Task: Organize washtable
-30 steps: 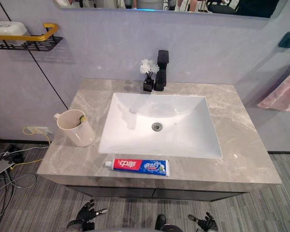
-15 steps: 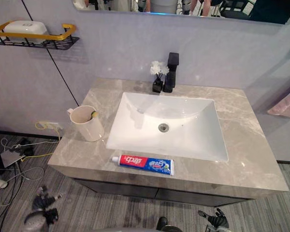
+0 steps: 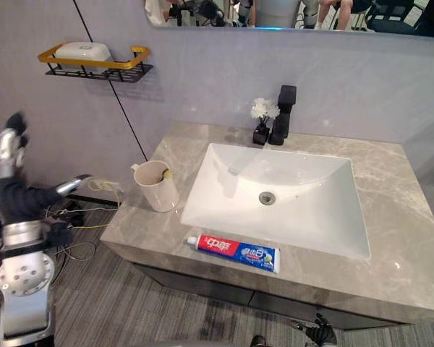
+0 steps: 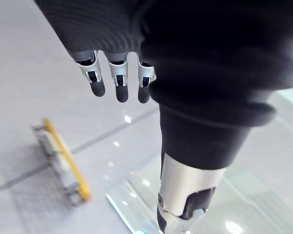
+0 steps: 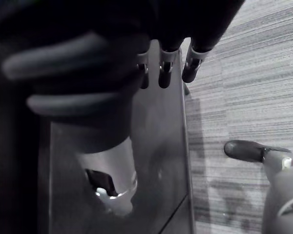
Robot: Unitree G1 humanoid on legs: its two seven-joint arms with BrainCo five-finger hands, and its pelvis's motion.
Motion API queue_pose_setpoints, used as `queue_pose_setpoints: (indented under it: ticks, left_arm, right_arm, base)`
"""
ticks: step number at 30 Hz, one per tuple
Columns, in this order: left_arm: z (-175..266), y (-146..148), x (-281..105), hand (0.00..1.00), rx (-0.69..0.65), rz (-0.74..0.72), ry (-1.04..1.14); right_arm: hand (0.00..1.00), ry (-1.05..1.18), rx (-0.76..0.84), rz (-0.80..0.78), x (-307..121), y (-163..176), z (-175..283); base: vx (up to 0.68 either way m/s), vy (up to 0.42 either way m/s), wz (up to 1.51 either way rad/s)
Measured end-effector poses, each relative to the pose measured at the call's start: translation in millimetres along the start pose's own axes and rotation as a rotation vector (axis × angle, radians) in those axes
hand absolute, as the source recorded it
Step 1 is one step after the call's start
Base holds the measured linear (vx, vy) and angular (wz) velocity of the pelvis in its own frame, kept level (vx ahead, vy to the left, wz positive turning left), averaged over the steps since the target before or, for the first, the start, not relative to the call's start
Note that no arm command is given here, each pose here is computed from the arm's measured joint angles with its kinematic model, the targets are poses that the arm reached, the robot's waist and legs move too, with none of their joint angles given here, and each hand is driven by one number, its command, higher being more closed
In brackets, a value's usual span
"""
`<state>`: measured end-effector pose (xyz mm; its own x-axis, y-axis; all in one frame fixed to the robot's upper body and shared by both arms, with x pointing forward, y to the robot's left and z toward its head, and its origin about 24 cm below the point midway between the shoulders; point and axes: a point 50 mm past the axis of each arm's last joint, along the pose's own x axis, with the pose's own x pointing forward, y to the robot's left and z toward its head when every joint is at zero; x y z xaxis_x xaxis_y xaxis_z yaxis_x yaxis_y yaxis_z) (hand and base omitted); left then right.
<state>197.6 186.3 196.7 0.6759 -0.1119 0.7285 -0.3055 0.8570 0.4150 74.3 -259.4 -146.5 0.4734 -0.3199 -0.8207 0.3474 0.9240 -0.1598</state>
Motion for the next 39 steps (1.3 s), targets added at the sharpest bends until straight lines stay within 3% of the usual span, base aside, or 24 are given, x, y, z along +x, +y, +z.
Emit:
queue_pose_setpoints:
  ticks: [4, 15, 25, 39]
  left_arm:
    - [30, -33, 9, 0.00, -0.095, -0.194, -0.190]
    - [45, -88, 5, 0.00, -0.200, -0.500, -0.273]
    - [21, -131, -17, 0.00, -0.127, -0.715, -0.158]
    - [-24, -155, -63, 0.00, 0.042, -0.880, 0.072]
  right_arm:
    - [0.00, 0.008, -0.036, 0.023, -1, 4, -2]
    - [0.00, 0.013, -0.094, 0.081, -1, 13, -4]
    - [0.00, 0.004, -0.114, 0.108, 0, 21, -1]
    - [0.00, -0.047, -0.111, 0.119, 3, 27, 14]
  base:
    - [-0.08, 0.009, -0.06]
    - [-0.01, 0.013, -0.08]
    - [0.01, 0.028, 0.00]
    - [0.01, 0.035, 0.02]
